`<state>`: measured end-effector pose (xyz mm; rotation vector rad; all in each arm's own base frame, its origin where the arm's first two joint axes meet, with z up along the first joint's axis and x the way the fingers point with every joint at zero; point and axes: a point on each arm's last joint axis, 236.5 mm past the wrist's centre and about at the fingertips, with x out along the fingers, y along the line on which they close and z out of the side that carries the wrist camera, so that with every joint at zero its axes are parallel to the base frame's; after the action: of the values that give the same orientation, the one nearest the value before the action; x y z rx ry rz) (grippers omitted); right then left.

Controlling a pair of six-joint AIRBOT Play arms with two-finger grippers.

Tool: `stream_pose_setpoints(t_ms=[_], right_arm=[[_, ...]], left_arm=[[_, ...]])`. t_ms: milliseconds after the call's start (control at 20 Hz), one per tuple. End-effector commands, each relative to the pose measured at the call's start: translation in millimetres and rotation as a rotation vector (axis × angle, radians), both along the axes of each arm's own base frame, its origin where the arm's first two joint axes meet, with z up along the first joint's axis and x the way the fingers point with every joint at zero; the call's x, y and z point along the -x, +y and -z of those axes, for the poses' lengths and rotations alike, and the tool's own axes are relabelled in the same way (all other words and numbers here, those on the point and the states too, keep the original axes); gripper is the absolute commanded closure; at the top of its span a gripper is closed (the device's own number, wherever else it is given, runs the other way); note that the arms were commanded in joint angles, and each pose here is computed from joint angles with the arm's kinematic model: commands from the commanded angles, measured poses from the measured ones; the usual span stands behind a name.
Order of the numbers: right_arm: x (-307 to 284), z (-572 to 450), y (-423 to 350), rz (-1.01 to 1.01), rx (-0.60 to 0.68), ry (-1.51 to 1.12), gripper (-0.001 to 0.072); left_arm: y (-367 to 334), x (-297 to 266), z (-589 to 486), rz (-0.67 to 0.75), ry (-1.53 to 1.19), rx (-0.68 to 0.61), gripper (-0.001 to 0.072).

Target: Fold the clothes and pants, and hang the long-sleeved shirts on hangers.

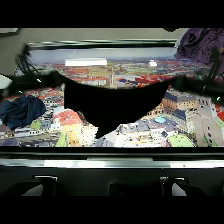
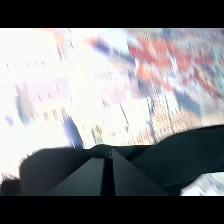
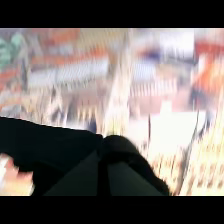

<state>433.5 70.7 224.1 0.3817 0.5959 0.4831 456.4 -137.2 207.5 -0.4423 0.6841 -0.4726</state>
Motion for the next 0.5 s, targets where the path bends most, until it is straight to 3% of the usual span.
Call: stream_pose_setpoints(t_ms=[0,200,450], right_arm=[[20,-179,0,0.099,0.201,-0.396,0.0685],[122,-317,-10,0.206,0.291,-0.726,0.0685],[225,-365,-33,0.375,0.347,-0.890,0.0685]], left_arm=[[56,32,-154,-0.176,-0.301,-0.194,0.0697],[66,131,-273,-0.230,-0.557,-0.195,0.0696],[79,218,-289,-0.293,-0.562,-0.165,0.0696]])
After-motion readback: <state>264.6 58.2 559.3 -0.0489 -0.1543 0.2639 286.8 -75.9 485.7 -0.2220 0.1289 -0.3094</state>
